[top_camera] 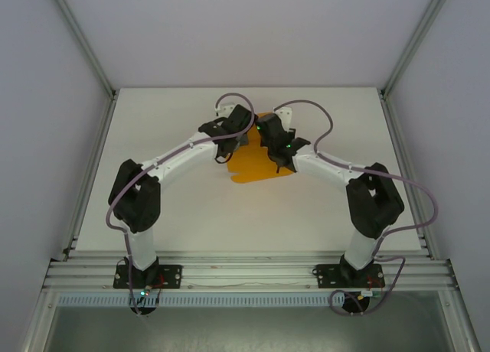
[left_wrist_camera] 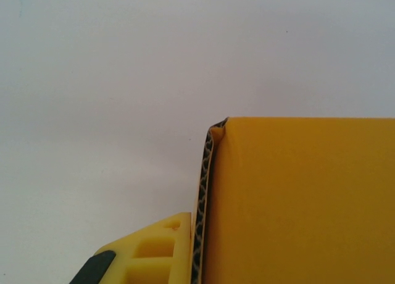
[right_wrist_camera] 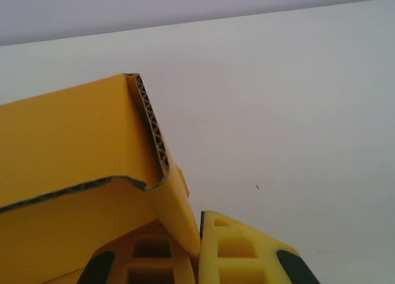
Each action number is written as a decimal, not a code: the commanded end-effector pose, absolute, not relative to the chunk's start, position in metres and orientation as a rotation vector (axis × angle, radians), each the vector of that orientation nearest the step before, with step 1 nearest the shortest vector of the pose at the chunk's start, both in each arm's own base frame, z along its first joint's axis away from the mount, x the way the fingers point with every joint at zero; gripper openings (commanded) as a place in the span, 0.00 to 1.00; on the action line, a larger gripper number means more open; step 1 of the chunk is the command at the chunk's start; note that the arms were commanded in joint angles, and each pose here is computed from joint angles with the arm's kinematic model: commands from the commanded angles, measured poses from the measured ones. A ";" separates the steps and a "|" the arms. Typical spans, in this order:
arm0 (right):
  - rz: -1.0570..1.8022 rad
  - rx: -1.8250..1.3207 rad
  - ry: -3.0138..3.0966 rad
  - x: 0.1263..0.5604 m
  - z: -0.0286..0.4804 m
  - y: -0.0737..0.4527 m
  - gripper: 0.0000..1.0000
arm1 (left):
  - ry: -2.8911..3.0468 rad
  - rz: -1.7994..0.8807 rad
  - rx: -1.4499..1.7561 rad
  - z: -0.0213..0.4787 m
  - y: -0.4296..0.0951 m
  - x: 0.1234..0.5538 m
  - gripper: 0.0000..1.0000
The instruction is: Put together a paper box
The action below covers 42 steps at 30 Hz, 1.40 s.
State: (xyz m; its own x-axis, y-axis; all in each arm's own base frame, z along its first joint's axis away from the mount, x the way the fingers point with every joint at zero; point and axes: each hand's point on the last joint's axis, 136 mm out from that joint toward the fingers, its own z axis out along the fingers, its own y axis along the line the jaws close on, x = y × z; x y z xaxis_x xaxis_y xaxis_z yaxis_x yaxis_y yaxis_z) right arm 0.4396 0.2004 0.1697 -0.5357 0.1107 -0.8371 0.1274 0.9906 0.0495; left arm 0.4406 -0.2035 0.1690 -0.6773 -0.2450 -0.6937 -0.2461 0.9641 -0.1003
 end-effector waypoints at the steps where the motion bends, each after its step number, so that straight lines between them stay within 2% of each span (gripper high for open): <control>1: -0.373 0.396 2.050 0.444 0.181 0.087 0.02 | 2.330 0.463 -0.395 0.165 -0.122 0.427 0.00; 3: -0.212 0.286 2.087 0.447 0.175 0.112 0.11 | 2.340 0.321 -0.289 0.167 -0.149 0.436 0.00; 5: -0.045 0.181 2.122 0.448 0.170 0.139 0.13 | 2.325 0.134 -0.146 0.171 -0.183 0.443 0.00; 8: 0.149 0.008 2.160 0.443 0.166 0.173 0.32 | 2.268 -0.085 -0.047 0.182 -0.214 0.443 0.00; 10: 0.218 -0.058 2.176 0.438 0.164 0.185 0.41 | 2.236 -0.175 -0.018 0.191 -0.224 0.440 0.00; 15: 0.429 -0.215 2.156 0.415 0.176 0.213 0.69 | 2.214 -0.221 -0.005 0.198 -0.225 0.434 0.00; 18: 0.556 -0.274 2.099 0.399 0.193 0.225 0.83 | 2.210 -0.224 0.002 0.198 -0.225 0.434 0.00; 20: 0.599 -0.290 2.068 0.390 0.205 0.226 0.99 | 2.210 -0.230 0.006 0.198 -0.226 0.434 0.00; 25: 0.620 -0.297 1.993 0.369 0.239 0.217 1.00 | 2.205 -0.222 0.111 0.191 -0.230 0.431 0.00; 29: 0.397 -0.136 1.975 0.361 0.257 0.167 1.00 | 2.163 -0.243 0.235 0.179 -0.236 0.425 0.00; 31: 0.312 -0.093 1.987 0.356 0.258 0.147 0.83 | 2.141 -0.303 0.319 0.169 -0.247 0.420 0.00; 35: 0.357 -0.096 2.041 0.346 0.256 0.148 0.61 | 2.062 -0.484 0.496 0.152 -0.276 0.403 0.00; 42: 0.618 -0.254 2.194 0.336 0.221 0.196 0.33 | 1.986 -0.562 0.628 0.125 -0.298 0.402 0.00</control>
